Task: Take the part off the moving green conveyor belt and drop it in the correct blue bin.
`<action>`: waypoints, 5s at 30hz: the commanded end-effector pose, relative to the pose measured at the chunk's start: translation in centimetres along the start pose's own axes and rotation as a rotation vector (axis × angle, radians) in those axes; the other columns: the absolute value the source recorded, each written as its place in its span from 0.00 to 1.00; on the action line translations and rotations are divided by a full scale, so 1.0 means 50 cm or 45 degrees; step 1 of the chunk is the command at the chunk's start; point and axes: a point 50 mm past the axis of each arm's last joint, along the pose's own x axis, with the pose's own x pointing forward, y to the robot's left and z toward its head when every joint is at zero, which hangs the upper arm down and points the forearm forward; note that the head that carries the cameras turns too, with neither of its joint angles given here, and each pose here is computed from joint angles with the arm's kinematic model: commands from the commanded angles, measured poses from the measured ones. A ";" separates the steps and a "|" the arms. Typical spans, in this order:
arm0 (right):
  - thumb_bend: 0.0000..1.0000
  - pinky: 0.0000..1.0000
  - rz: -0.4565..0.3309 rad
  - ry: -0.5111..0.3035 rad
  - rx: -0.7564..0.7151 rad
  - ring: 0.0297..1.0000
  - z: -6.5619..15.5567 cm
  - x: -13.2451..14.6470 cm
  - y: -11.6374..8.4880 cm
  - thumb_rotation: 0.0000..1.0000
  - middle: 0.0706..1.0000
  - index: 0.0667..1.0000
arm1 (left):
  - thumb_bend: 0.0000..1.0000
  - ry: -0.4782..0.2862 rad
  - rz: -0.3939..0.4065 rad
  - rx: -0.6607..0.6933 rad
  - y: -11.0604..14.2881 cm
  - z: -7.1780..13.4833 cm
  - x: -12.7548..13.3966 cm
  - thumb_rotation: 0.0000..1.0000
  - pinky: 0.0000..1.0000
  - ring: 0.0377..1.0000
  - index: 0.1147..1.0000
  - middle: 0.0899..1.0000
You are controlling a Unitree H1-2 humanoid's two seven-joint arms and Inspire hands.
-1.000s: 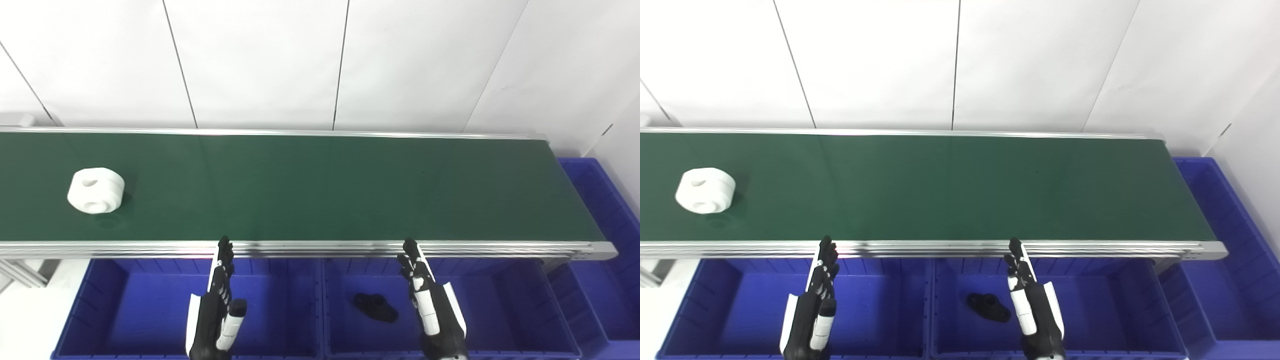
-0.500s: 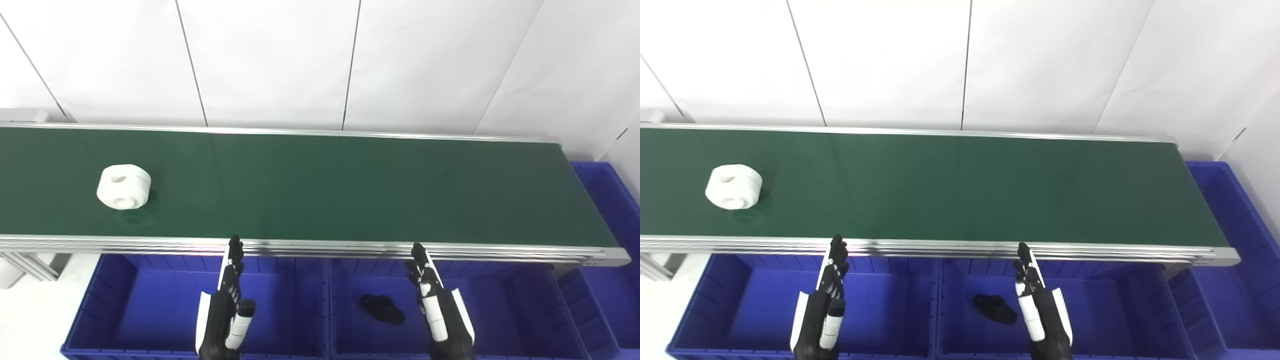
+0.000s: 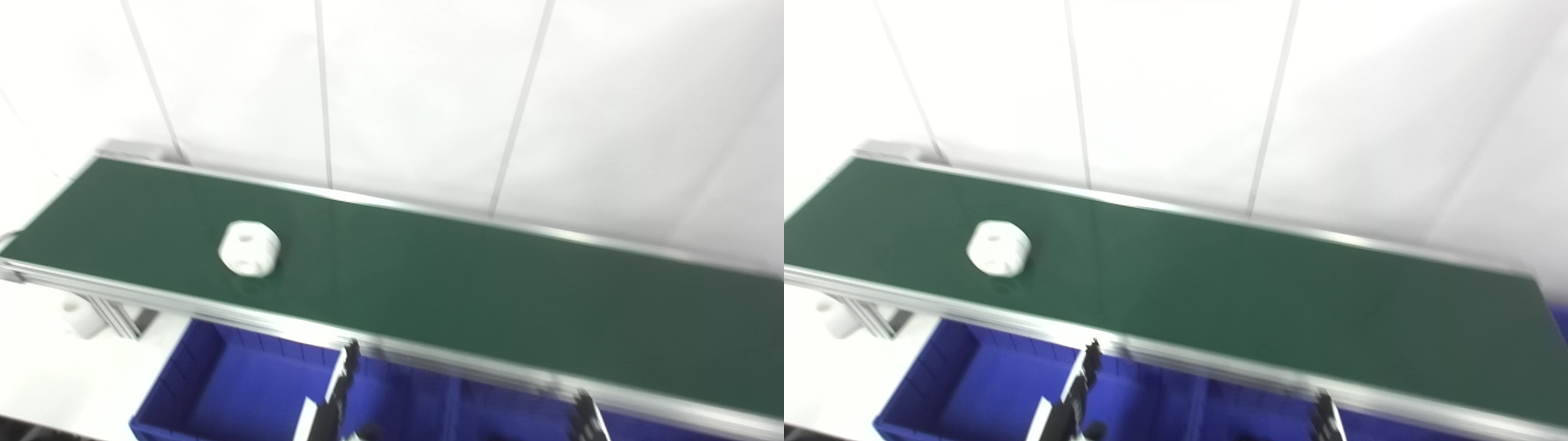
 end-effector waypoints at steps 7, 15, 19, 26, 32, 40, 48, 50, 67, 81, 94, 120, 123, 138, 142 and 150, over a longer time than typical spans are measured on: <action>0.83 1.00 0.037 -0.108 -0.017 1.00 0.015 0.016 -0.015 1.00 1.00 1.00 | 0.82 -0.136 -0.006 -0.079 -0.061 0.045 0.015 0.79 0.89 0.94 1.00 0.97; 0.83 1.00 0.050 -0.107 0.015 1.00 0.023 0.020 -0.007 1.00 1.00 1.00 | 0.96 -0.576 -0.009 0.141 -0.016 0.186 0.051 0.60 0.76 0.87 0.94 0.90; 0.83 1.00 0.066 -0.108 0.000 1.00 0.026 0.022 -0.002 1.00 1.00 1.00 | 0.98 -0.695 -0.064 0.413 0.041 0.269 0.083 0.54 0.72 0.81 0.79 0.82; 0.81 1.00 0.079 -0.117 -0.002 1.00 0.029 0.029 0.011 1.00 1.00 1.00 | 0.93 -0.526 -0.303 0.882 0.141 0.427 0.191 0.47 0.78 0.81 0.78 0.81; 0.82 1.00 0.087 -0.123 -0.009 1.00 0.033 0.035 0.025 1.00 1.00 1.00 | 0.93 -0.359 -0.472 1.182 0.178 0.509 0.329 0.41 0.81 0.83 0.81 0.82; 0.84 1.00 0.084 -0.132 -0.026 1.00 0.040 0.035 0.043 1.00 1.00 1.00 | 0.99 -0.266 -0.487 1.430 0.203 0.491 0.457 0.41 0.86 0.86 0.82 0.84; 0.85 1.00 0.086 -0.135 -0.066 1.00 0.046 0.032 0.051 1.00 1.00 1.00 | 0.98 -0.196 -0.504 1.516 0.220 0.440 0.532 0.39 0.89 0.88 0.82 0.86; 0.85 1.00 0.087 -0.135 -0.077 1.00 0.046 0.031 0.051 1.00 1.00 1.00 | 0.98 -0.163 -0.518 1.514 0.216 0.426 0.545 0.39 0.90 0.88 0.83 0.86; 0.88 1.00 0.114 -0.132 -0.104 0.99 0.061 0.011 0.066 1.00 1.00 1.00 | 1.00 -0.023 -0.514 1.628 0.210 0.302 0.586 0.39 0.90 0.90 0.83 0.87; 0.86 1.00 0.143 -0.158 -0.100 0.98 0.073 -0.002 0.071 1.00 1.00 1.00 | 1.00 -0.054 -0.416 1.843 0.199 0.224 0.581 0.22 0.81 0.83 0.76 0.81; 0.87 1.00 0.149 -0.171 -0.107 0.97 0.082 -0.007 0.077 1.00 1.00 1.00 | 0.52 -0.179 -0.203 1.311 0.148 0.161 0.560 0.00 0.34 0.40 0.44 0.42; 0.81 0.97 0.151 -0.188 -0.057 0.96 0.123 0.003 0.094 0.96 1.00 1.00 | 0.52 -0.618 -0.566 1.518 0.282 0.352 0.368 0.00 0.31 0.35 0.45 0.38; 0.81 0.96 0.150 -0.187 -0.059 0.96 0.130 0.010 0.094 0.95 1.00 1.00 | 0.52 -0.628 -0.627 1.600 0.333 0.349 0.323 0.00 0.29 0.31 0.45 0.35; 0.80 0.98 0.156 -0.184 -0.040 0.96 0.159 0.042 0.100 0.93 1.00 1.00 | 0.50 -0.419 -0.696 2.010 0.523 0.139 0.166 0.00 0.39 0.38 0.45 0.46; 0.81 1.00 0.164 -0.190 -0.026 0.96 0.161 0.046 0.108 0.94 1.00 1.00 | 0.50 -0.346 -0.669 2.090 0.543 0.113 0.171 0.00 0.35 0.37 0.45 0.47; 0.82 1.00 0.151 -0.188 -0.018 0.97 0.162 0.047 0.110 0.93 1.00 1.00 | 0.63 -0.207 -0.638 2.201 0.526 0.115 0.189 0.19 0.54 0.59 0.53 0.61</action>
